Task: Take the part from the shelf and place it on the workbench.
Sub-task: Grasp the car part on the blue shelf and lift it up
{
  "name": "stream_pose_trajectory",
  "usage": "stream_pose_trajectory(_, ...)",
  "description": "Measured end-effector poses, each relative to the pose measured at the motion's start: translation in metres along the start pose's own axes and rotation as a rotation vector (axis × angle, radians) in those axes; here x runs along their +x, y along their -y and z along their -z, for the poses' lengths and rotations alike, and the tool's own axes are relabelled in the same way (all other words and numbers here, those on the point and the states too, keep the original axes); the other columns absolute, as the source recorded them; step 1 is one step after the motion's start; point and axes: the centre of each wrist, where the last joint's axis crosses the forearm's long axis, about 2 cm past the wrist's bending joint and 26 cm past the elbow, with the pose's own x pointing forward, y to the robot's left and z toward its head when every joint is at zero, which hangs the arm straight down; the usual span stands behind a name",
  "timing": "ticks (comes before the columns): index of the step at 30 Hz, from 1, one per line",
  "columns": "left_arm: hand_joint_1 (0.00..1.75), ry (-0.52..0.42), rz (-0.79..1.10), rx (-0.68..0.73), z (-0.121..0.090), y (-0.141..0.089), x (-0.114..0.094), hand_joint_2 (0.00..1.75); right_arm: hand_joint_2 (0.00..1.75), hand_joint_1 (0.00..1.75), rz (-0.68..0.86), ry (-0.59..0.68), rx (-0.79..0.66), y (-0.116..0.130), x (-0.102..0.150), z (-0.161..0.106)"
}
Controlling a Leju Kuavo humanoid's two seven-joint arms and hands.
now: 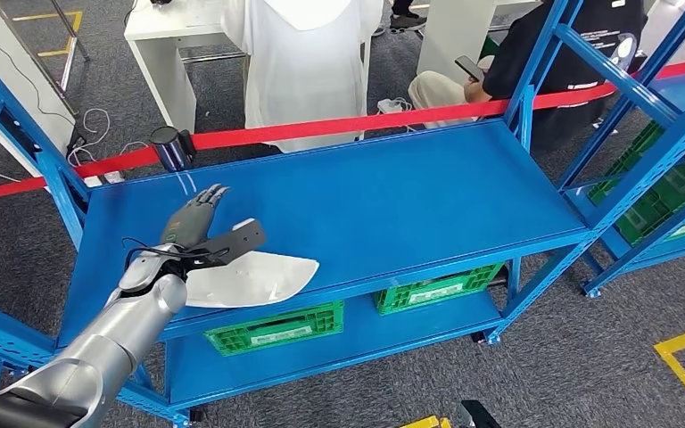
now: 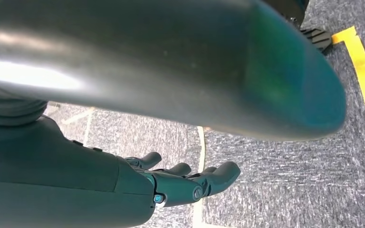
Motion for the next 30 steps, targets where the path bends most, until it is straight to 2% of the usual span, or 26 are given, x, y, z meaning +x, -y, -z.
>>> stream_pose_trajectory(12,0.00,0.042,0.005,-0.023,0.000,-0.001,0.000,0.00,0.00,0.00,0.020,-0.009,-0.001,0.000,0.000,0.000)
stream_pose_trajectory(24,0.00,0.066,0.025,0.000,0.004,-0.026,-0.003,0.00,0.00,0.00,0.057,0.004,-0.001,0.001,-0.002,0.000)
stream_pose_trajectory(30,0.00,0.065,0.061,0.091,0.003,-0.035,-0.008,0.00,0.00,0.00,0.079,-0.005,-0.009,-0.001,-0.003,0.000)
